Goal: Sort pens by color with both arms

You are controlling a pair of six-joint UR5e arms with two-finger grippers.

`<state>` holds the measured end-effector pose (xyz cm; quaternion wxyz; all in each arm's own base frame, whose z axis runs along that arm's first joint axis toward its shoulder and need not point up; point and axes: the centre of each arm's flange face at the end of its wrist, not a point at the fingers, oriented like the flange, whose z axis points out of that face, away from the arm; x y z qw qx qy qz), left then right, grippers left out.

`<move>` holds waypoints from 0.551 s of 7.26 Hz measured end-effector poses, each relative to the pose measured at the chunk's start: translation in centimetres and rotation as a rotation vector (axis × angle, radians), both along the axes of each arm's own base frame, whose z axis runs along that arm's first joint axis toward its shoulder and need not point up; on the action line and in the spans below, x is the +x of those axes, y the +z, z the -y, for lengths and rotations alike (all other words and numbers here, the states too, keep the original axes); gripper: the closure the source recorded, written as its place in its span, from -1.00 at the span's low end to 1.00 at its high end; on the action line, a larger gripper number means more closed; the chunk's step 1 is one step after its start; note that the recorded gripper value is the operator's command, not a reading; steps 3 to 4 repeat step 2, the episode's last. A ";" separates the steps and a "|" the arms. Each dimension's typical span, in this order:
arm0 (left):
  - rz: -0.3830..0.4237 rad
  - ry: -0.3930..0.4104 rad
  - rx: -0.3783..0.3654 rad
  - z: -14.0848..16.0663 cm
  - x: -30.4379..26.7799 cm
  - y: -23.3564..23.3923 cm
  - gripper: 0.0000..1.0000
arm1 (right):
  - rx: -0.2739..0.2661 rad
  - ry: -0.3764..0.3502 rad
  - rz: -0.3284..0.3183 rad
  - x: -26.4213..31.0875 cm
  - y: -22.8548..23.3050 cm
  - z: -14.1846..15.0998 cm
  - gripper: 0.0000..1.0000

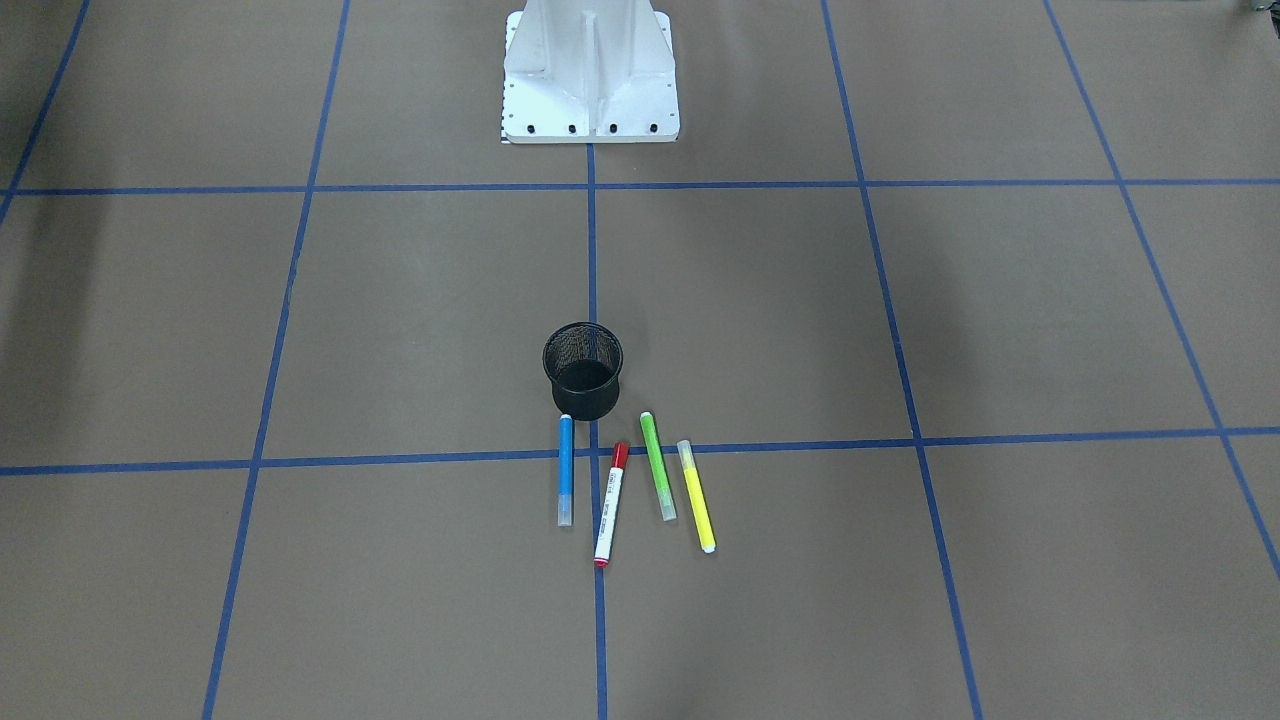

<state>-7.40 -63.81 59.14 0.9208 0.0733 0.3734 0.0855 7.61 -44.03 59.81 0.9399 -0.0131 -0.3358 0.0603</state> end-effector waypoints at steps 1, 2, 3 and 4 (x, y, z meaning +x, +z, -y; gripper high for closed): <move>0.004 0.012 0.003 -0.5 -1.1 1.4 -1.00 | 0.002 0.000 0.001 0.0 -0.1 0.0 -1.00; 0.006 0.015 0.003 -0.8 -1.8 2.1 -1.00 | 0.006 -0.001 0.004 0.0 -0.2 0.1 -1.00; 0.006 0.015 0.003 -0.8 -1.8 2.1 -1.00 | 0.006 -0.001 0.004 0.0 -0.2 0.1 -1.00; 0.006 0.015 0.003 -0.8 -1.8 2.1 -1.00 | 0.006 -0.001 0.004 0.0 -0.2 0.1 -1.00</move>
